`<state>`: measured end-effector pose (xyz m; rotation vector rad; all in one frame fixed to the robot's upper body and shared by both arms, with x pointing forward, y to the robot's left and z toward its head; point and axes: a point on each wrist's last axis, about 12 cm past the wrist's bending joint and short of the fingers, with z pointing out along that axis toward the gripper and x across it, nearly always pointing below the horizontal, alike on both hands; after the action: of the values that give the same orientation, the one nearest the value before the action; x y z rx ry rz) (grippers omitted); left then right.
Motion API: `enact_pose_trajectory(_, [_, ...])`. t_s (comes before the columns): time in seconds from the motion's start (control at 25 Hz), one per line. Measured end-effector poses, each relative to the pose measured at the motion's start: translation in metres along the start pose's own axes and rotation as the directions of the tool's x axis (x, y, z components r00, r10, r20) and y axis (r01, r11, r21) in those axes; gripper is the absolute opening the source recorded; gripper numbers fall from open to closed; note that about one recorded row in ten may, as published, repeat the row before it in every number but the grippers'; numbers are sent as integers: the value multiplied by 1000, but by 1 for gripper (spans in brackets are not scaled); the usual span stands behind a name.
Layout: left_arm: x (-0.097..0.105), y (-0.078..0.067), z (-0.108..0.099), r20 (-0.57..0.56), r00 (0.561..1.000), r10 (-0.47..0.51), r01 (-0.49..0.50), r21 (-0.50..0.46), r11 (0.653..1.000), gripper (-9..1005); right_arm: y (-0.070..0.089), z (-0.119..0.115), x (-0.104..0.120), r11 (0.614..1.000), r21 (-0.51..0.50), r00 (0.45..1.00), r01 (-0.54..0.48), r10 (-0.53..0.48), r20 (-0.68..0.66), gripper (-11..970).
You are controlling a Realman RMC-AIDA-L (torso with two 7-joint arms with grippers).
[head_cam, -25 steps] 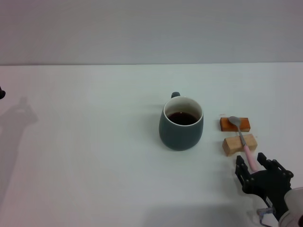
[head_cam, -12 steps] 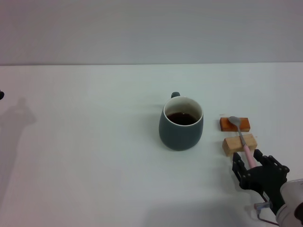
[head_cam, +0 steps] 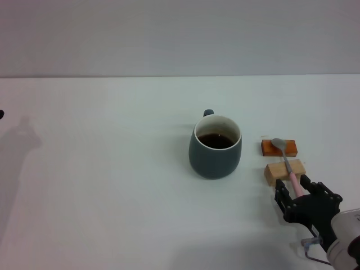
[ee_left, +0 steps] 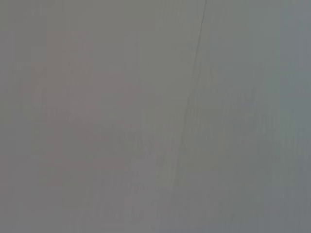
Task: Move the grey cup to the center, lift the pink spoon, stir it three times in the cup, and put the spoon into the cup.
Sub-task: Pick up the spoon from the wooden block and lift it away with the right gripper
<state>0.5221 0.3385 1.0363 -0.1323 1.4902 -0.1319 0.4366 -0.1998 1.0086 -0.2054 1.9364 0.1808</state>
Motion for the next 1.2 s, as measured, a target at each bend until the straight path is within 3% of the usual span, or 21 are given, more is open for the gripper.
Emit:
enact_pose_trajectory(0.56, [0, 1, 0, 1, 1000, 1, -1, -1, 1000, -2, 0, 1, -1, 1000, 6, 1000, -2, 2, 6, 512])
enact_pose_trajectory(0.92, [0, 1, -1, 1, 1000, 1, -1, -4, 1000, -2, 0, 0, -1, 1000, 8, 1000, -3, 3, 5, 381])
enact_pose_trajectory(1.2, [0, 2, -1, 2, 1000, 0, 0, -5, 1000, -2, -2, 1, -1, 1000, 13, 1000, -7, 6, 5, 374])
